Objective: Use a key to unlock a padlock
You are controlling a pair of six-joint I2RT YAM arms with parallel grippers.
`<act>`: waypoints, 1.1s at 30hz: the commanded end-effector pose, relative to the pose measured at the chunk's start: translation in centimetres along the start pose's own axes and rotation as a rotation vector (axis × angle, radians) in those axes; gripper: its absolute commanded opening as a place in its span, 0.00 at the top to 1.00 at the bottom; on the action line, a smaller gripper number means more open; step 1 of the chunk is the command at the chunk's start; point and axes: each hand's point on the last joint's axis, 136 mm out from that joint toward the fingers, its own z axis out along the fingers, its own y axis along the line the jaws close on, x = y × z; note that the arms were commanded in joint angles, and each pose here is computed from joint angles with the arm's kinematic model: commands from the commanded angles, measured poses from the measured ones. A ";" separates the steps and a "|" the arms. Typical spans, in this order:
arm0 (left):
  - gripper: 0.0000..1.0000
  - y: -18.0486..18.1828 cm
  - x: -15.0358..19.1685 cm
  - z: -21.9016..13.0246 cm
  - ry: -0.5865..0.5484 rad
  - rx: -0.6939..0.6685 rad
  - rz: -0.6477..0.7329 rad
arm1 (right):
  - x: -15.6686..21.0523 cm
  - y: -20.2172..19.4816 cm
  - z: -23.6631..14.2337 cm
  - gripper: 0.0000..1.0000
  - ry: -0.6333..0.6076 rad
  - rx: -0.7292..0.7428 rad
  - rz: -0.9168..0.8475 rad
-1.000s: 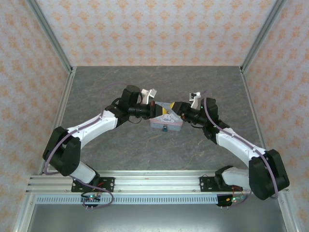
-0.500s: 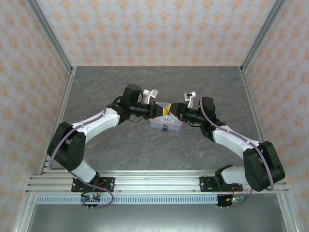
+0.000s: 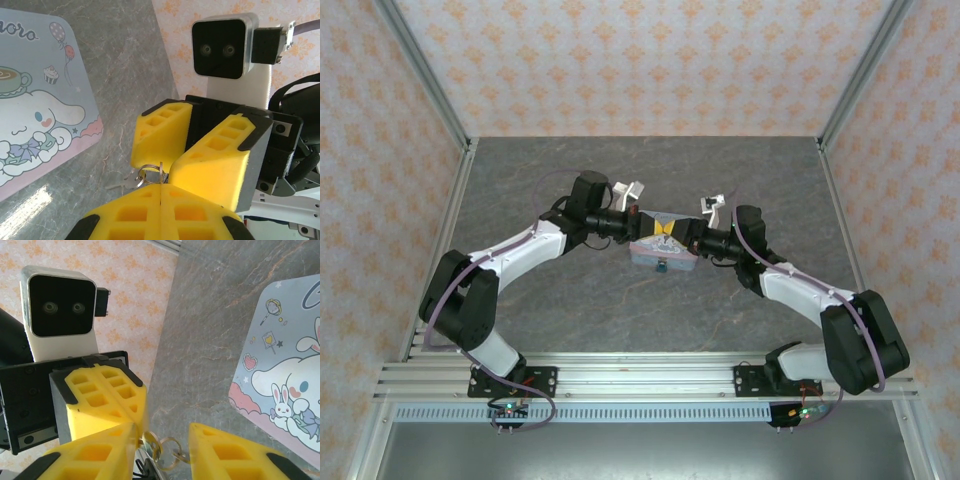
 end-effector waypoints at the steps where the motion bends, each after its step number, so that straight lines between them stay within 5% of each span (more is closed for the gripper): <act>1: 1.00 -1.7 -1.1 -0.2 -0.011 0.052 0.070 | -0.3 0.9 -0.2 0.69 -0.013 -0.046 -0.032; 10: 1.00 -1.6 -1.1 -0.1 -0.004 0.056 0.064 | -0.4 1.2 0.0 0.78 -0.009 -0.060 -0.032; 20: 1.00 -1.4 -1.1 0.1 0.004 0.053 0.059 | -0.2 1.5 -0.1 0.99 0.006 -0.078 -0.038; 26: 1.00 -0.6 -1.6 0.3 -0.008 0.019 0.042 | -0.1 1.6 -0.2 1.00 0.003 -0.080 -0.036; 33: 0.47 0.9 -5.0 -2.1 -0.274 -0.049 -0.096 | -2.3 -0.7 -1.7 1.00 -0.206 0.034 0.083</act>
